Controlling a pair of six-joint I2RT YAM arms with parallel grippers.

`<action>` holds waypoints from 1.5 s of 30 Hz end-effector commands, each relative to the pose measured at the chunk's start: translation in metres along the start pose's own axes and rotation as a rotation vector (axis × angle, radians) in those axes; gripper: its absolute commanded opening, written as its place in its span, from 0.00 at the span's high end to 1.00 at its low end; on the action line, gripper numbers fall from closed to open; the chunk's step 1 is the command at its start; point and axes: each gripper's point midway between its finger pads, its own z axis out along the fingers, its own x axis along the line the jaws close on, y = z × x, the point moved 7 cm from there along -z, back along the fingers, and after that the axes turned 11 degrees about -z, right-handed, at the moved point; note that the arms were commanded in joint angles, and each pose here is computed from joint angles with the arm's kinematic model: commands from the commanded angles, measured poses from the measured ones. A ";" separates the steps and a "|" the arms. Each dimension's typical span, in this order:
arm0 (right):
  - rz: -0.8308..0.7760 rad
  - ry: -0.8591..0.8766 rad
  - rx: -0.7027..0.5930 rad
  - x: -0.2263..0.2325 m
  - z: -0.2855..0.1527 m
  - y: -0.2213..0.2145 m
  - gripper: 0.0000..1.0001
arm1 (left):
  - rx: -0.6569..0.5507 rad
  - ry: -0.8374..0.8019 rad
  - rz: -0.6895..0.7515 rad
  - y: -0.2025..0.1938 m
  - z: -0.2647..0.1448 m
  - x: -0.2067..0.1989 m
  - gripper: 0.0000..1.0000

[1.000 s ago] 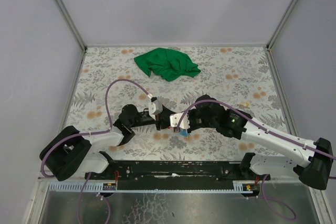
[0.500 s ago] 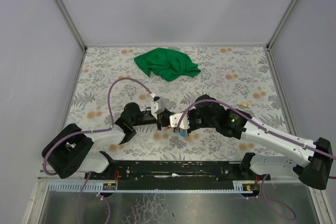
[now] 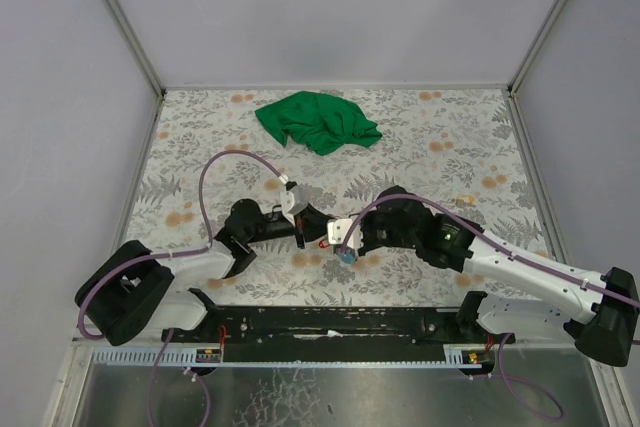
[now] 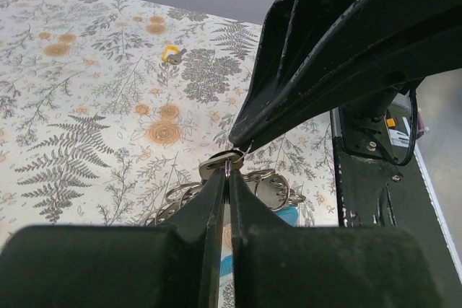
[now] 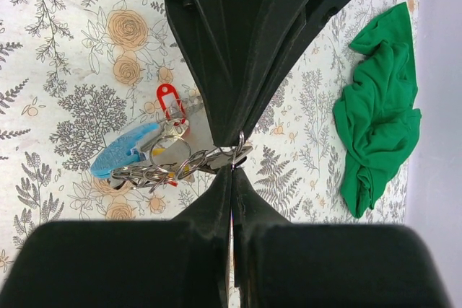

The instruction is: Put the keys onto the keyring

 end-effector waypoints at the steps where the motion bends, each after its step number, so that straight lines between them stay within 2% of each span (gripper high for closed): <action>1: 0.036 -0.007 0.023 0.006 -0.002 -0.005 1.00 | -0.122 0.053 0.027 0.019 -0.005 0.003 1.00; 21: 0.059 0.024 -0.042 0.012 0.020 -0.002 1.00 | -0.211 0.085 -0.010 0.027 -0.008 0.002 1.00; 25: 0.057 0.008 -0.023 0.009 0.024 -0.003 1.00 | -0.215 0.097 -0.023 0.026 -0.008 0.002 1.00; 31: 0.045 -0.069 -0.020 -0.002 0.020 -0.002 1.00 | -0.226 0.122 -0.029 0.025 -0.013 0.002 0.83; 36: 0.031 -0.095 -0.029 -0.008 0.018 0.001 1.00 | -0.270 0.205 -0.044 0.027 -0.024 0.002 0.74; 39: 0.026 -0.102 -0.029 -0.010 0.017 0.002 1.00 | -0.271 0.250 -0.078 0.025 -0.029 0.004 0.72; 45: 0.024 -0.103 -0.032 -0.010 0.017 0.002 1.00 | -0.267 0.279 -0.234 0.013 -0.036 -0.001 0.71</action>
